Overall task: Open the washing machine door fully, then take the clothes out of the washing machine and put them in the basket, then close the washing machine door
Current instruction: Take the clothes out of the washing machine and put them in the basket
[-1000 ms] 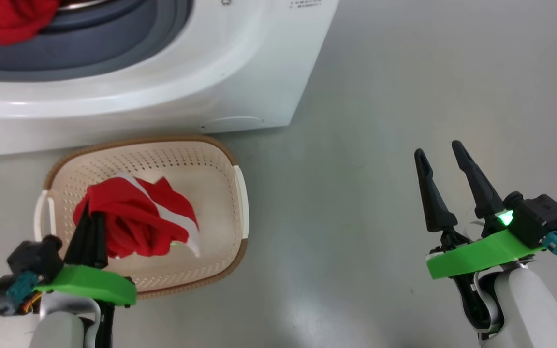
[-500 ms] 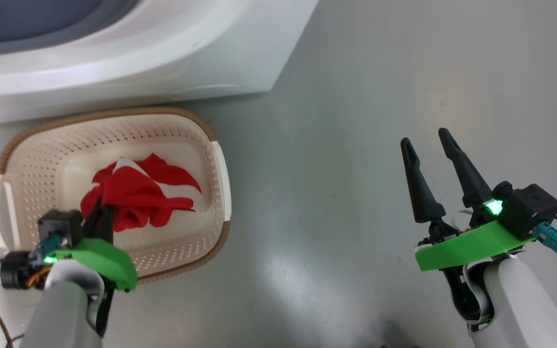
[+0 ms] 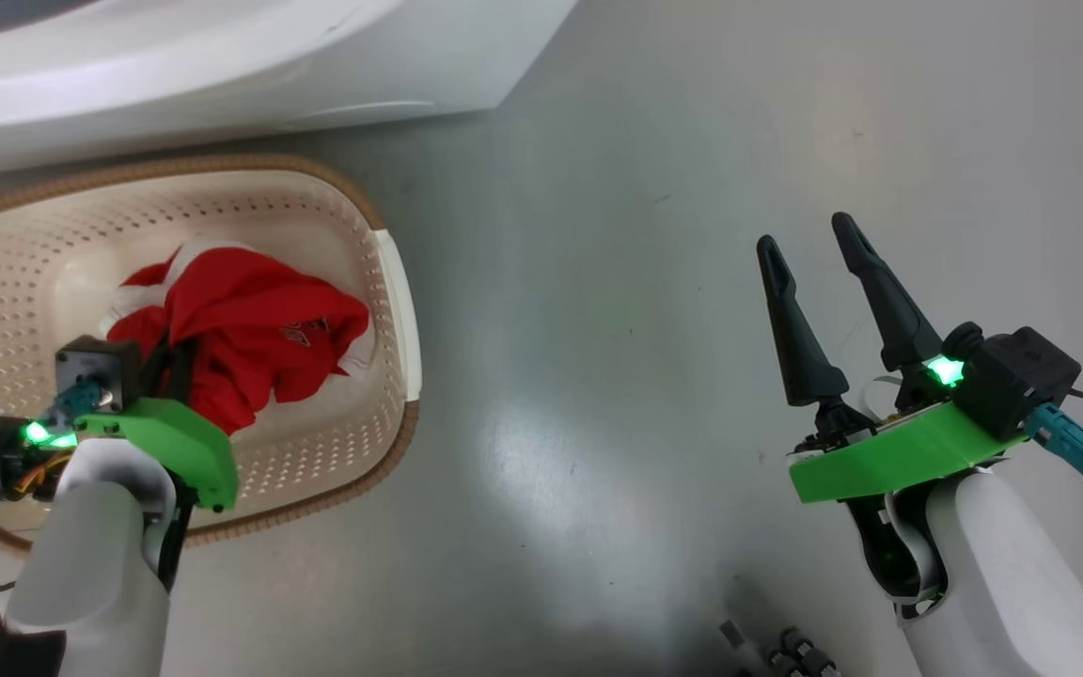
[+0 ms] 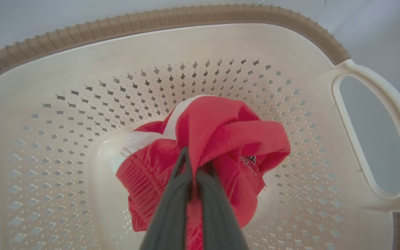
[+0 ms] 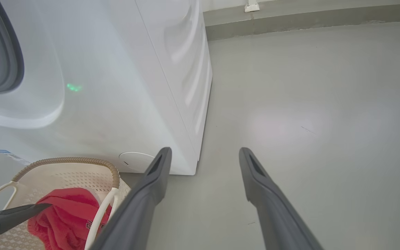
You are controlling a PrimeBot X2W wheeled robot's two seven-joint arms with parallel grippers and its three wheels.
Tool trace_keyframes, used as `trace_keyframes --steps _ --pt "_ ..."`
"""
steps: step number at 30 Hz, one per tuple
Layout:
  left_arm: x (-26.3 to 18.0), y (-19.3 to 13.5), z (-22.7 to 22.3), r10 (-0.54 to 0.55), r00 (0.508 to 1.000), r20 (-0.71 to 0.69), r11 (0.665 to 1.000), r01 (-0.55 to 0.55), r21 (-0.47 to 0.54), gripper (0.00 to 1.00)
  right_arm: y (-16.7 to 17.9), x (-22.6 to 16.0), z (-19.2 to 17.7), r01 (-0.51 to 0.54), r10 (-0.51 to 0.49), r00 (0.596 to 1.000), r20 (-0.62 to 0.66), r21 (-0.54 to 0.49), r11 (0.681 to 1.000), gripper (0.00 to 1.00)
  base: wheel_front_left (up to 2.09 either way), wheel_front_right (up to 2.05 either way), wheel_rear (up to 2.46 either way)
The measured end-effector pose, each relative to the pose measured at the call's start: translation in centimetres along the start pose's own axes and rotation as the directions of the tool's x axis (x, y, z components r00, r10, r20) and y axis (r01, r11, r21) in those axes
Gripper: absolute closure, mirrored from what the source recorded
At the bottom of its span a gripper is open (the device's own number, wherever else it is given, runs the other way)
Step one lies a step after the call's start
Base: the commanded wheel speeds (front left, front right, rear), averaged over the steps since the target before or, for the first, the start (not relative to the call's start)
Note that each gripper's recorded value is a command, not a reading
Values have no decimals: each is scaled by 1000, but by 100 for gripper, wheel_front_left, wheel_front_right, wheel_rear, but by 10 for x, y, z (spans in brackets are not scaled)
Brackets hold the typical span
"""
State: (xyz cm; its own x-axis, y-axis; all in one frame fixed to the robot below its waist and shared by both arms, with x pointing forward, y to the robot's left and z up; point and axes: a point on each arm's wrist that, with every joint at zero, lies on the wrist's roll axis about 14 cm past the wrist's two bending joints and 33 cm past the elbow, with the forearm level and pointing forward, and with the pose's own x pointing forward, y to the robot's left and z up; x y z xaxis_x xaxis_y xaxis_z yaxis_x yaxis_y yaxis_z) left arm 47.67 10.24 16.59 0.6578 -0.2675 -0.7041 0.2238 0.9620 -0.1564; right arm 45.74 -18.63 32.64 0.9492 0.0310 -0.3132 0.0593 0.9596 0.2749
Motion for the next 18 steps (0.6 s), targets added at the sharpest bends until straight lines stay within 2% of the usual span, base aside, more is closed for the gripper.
trace_keyframes --steps 13,14,15,16,17,18 --pt "20 9 -22 9 996 -84 1000 -8 17 98 -1 -2 -12 -2 2 999 -35 -7 1000 0 0 0 0" --pt "22 10 -22 19 996 -83 1000 -19 3 73 -2 -2 -13 0 0 999 -36 -8 1000 0 0 0 0" --pt "23 11 -22 22 996 -83 1000 -23 -7 55 -3 -1 -12 0 0 999 -33 -10 1000 0 0 0 0" --pt "24 11 -22 22 996 -83 1000 -22 -7 20 -3 0 -10 -1 0 1000 -28 -12 1000 0 0 0 0" --pt "25 10 -20 21 997 -79 1000 -22 -8 7 -3 1 -9 -1 1 1000 -24 -13 1000 0 0 0 0" --pt "25 11 -18 23 997 -74 1000 -24 -11 0 -3 1 -8 -2 1 1000 -23 -14 1000 0 0 0 0"
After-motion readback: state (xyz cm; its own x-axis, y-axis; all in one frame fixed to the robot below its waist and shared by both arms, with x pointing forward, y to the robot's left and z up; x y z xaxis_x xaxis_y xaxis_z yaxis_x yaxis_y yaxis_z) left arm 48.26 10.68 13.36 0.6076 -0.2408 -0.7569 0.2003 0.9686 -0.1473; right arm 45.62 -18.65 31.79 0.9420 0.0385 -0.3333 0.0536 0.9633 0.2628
